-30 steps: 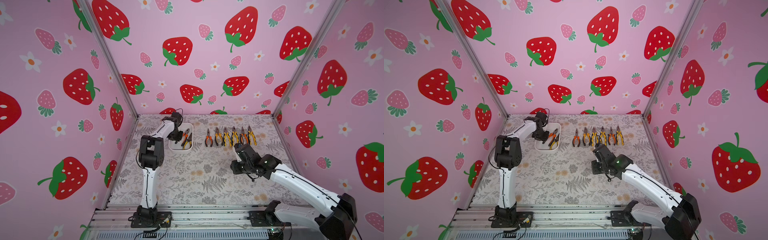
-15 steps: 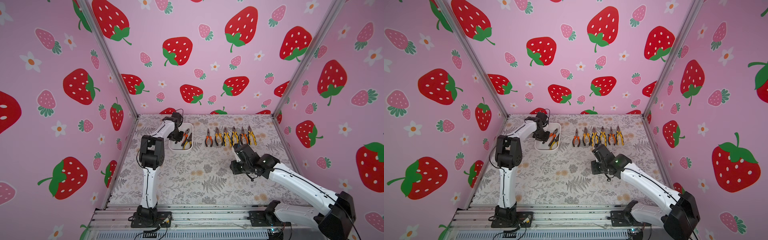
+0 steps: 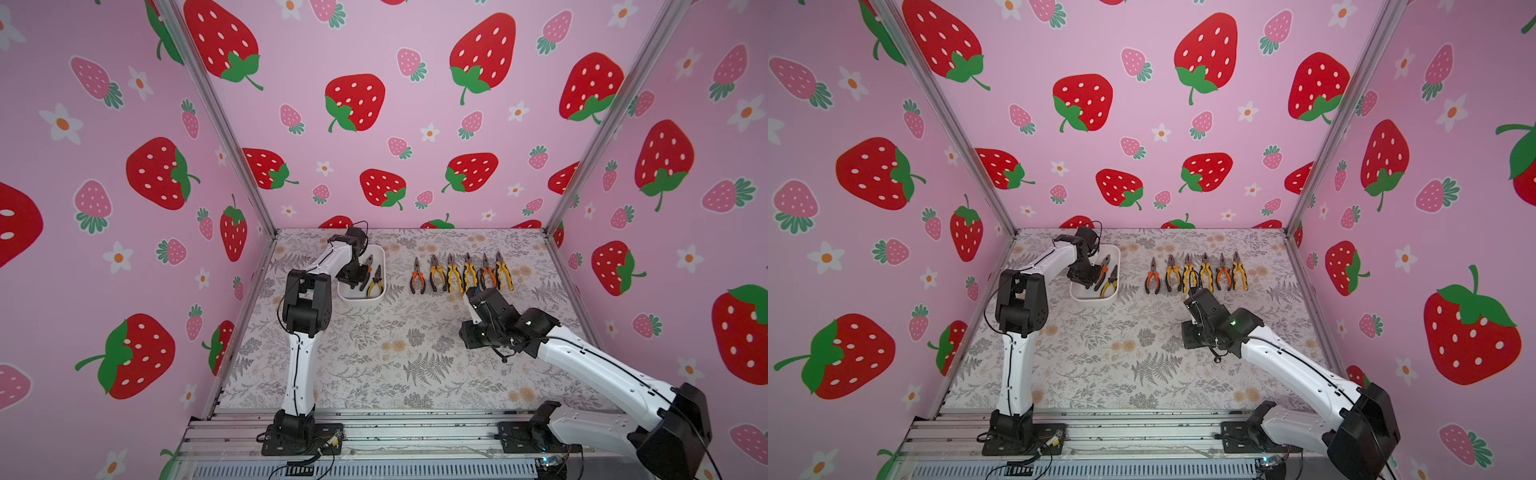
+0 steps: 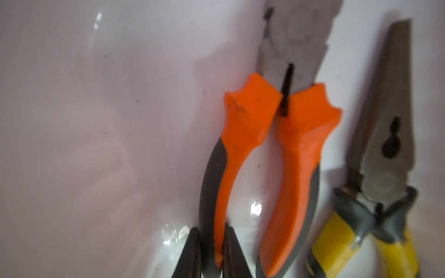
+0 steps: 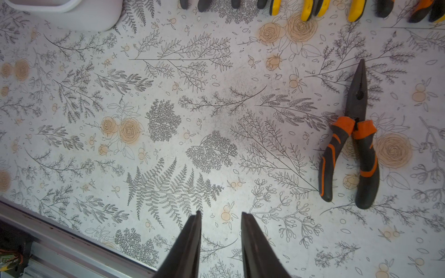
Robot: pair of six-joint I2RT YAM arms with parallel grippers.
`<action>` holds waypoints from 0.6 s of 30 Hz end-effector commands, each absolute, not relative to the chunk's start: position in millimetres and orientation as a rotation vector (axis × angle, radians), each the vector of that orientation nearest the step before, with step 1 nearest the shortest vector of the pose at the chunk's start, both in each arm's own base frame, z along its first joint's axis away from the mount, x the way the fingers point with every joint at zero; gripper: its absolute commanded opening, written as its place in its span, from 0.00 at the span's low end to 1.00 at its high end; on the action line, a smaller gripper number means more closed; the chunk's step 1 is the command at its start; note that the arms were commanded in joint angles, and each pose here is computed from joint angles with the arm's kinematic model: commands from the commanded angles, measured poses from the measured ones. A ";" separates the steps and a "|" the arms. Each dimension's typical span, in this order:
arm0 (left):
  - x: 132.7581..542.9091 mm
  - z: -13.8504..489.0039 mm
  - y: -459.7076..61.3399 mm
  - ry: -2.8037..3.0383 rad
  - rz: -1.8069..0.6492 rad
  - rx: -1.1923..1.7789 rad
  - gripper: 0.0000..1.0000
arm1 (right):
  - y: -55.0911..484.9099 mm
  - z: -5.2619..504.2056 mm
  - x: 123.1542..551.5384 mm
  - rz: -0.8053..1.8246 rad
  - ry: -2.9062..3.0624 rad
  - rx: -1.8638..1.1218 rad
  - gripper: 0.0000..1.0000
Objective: Take the pliers out of the storage box
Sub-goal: Pick up the pliers from the storage box.
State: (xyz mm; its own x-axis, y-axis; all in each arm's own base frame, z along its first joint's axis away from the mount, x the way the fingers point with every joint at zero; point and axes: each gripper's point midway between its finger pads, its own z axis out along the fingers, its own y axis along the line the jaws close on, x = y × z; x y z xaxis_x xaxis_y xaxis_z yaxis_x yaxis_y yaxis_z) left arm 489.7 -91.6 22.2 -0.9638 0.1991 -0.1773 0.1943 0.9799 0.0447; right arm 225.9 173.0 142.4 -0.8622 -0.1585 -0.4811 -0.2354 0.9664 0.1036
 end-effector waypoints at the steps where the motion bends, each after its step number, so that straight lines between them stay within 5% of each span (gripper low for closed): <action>1: 482.7 11.9 -87.1 2.996 0.064 0.288 0.00 | 173.7 141.3 222.5 0.230 2.629 -0.291 0.33; 11: 486.7 106.8 -85.2 2.782 0.072 0.167 0.00 | 169.8 158.1 220.0 0.251 2.602 -0.259 0.33; 18: 440.2 191.9 -107.6 2.585 0.027 0.195 0.00 | 187.2 151.8 220.1 0.311 2.644 -0.266 0.33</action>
State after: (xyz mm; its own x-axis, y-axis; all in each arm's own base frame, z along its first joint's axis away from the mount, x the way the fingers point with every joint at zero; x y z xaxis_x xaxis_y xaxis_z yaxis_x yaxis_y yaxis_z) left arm 455.4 -89.4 146.9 -0.9040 0.1381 -0.4045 0.1193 0.9903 0.0717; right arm 219.4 175.0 148.2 -0.8655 -0.1404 -0.4807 -0.2325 0.9628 0.1374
